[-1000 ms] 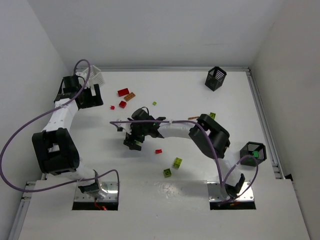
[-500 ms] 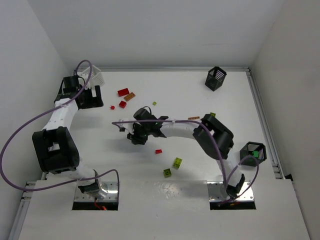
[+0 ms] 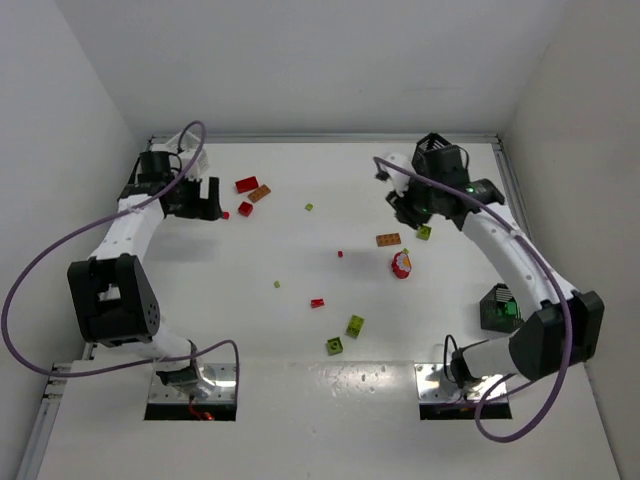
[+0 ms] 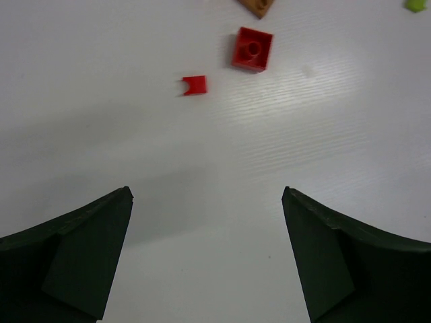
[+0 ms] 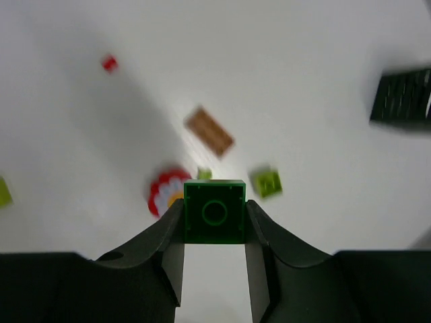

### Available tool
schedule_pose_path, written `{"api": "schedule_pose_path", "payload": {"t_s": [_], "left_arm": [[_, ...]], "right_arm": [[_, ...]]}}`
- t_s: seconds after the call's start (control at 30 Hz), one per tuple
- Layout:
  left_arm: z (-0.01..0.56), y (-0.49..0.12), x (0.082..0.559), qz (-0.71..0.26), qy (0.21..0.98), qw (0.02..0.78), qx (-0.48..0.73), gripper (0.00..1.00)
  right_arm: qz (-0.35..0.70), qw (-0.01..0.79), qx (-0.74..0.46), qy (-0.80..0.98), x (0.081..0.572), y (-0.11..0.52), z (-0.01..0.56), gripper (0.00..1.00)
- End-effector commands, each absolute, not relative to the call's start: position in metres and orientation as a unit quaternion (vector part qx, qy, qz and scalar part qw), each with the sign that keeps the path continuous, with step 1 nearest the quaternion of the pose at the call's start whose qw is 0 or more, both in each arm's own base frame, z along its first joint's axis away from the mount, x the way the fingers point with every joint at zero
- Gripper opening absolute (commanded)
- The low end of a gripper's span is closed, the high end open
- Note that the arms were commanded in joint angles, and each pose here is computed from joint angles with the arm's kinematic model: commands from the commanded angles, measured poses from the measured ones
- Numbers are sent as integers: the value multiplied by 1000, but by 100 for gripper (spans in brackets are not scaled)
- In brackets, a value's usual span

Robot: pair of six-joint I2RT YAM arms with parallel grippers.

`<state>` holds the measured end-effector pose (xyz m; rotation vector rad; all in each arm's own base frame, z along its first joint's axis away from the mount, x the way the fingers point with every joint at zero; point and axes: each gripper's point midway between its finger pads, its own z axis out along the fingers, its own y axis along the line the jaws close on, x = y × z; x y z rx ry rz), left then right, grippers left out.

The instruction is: Sort the legos into containers by color

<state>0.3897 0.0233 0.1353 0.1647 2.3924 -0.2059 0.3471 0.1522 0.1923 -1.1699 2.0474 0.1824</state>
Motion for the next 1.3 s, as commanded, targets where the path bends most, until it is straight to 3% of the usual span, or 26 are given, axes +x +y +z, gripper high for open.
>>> {"api": "schedule_pose_path", "payload": {"t_s": [0.0, 0.27, 0.73, 1.17, 1.27], "left_arm": [[158, -21, 401, -106, 906, 381, 149, 100], [151, -77, 406, -112, 900, 366, 208, 100], [143, -109, 403, -117, 898, 351, 238, 100], [136, -116, 383, -110, 894, 343, 267, 100], [138, -121, 376, -109, 889, 343, 284, 100]], "right_arm": [[20, 234, -472, 850, 286, 72, 155, 12], [-92, 176, -383, 902, 222, -42, 166, 8], [-133, 50, -345, 928, 139, -93, 141, 6], [-116, -3, -306, 945, 151, -127, 110, 9], [-116, -6, -307, 945, 154, -133, 109, 16]]}}
